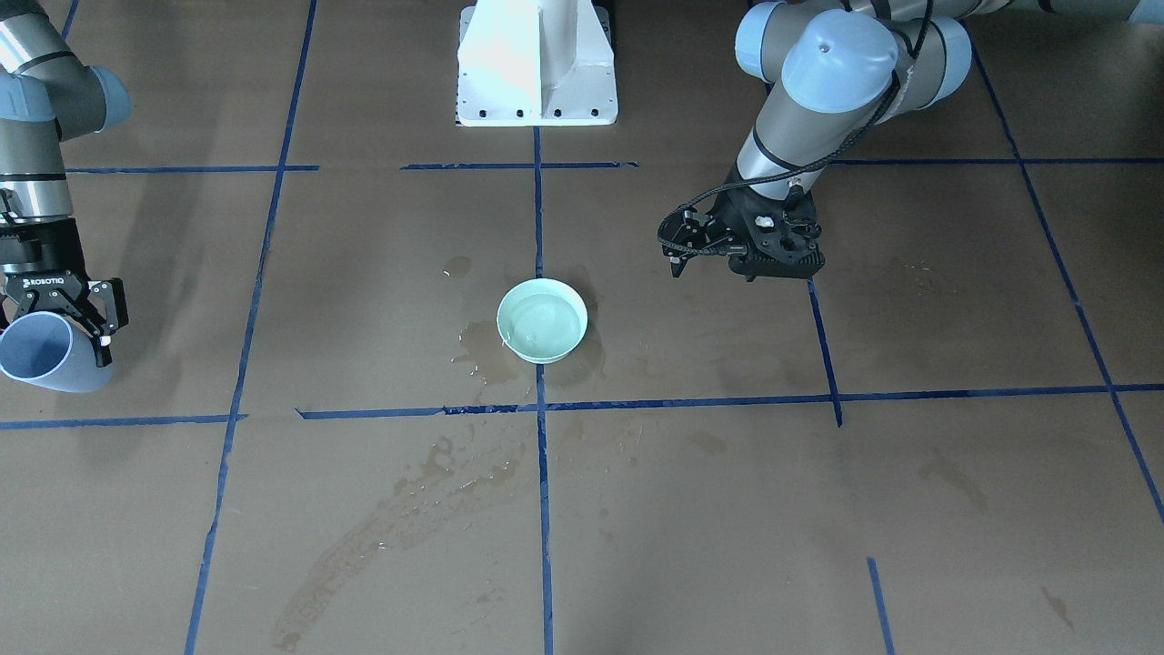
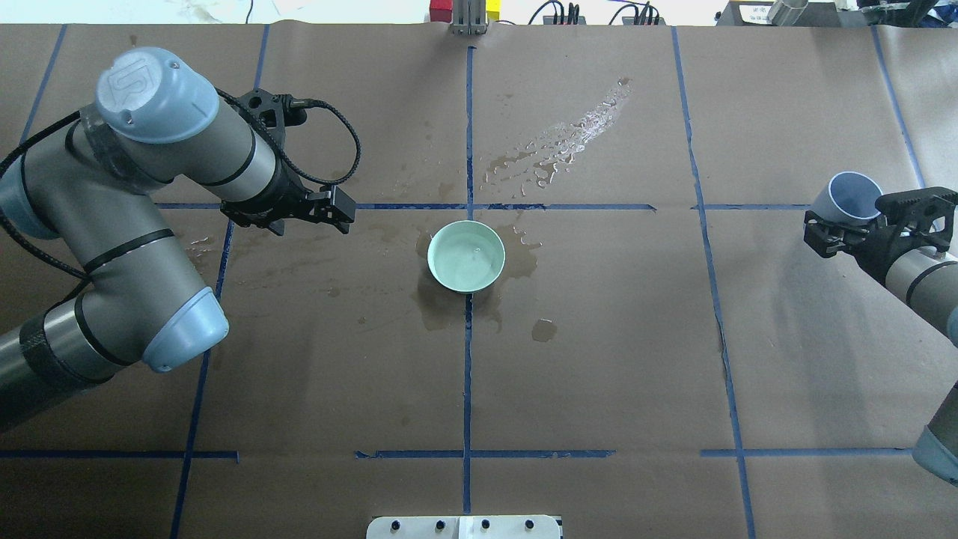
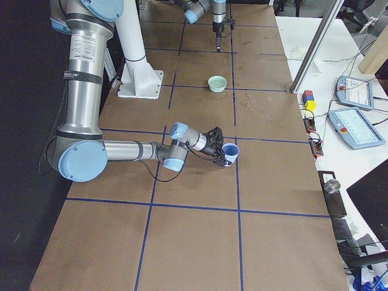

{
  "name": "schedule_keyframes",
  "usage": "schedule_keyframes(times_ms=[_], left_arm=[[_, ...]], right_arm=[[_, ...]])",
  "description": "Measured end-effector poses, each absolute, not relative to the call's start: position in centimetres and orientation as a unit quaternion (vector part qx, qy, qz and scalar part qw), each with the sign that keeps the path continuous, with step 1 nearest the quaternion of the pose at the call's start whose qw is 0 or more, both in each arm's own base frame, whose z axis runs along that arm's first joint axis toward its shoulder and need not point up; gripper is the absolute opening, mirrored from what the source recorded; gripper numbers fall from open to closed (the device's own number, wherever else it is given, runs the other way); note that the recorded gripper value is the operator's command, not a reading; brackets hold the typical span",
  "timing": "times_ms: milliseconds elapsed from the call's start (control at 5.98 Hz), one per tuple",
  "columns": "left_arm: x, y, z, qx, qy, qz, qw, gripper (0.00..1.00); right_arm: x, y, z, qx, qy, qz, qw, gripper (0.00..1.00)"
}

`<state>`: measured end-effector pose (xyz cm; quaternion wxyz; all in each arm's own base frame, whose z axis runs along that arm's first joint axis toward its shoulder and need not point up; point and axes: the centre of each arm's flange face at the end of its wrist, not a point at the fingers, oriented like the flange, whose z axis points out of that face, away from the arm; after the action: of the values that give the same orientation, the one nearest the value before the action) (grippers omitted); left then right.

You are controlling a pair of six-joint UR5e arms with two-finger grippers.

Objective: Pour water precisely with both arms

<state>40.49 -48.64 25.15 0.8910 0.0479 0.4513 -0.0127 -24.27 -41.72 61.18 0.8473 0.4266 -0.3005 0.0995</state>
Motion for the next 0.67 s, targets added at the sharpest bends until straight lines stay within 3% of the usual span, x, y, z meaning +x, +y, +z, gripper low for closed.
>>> schedule_keyframes(times_ms=[335,502,669], left_arm=[[40.6,-48.5,25.4,0.046,0.450,-0.012,0.892,1.00],[40.7,-48.4,25.4,0.046,0.450,-0.012,0.892,1.00],[40.7,-48.4,25.5,0.045,0.449,-0.011,0.892,1.00]], right_arm=[[-23.4,-41.0,63.7,0.425,-0.299,0.099,0.849,0.21],[-23.1,-40.6,64.9,0.427,-0.303,0.097,0.846,0.33],[-22.9,-40.5,65.3,0.429,-0.306,0.096,0.845,0.58]])
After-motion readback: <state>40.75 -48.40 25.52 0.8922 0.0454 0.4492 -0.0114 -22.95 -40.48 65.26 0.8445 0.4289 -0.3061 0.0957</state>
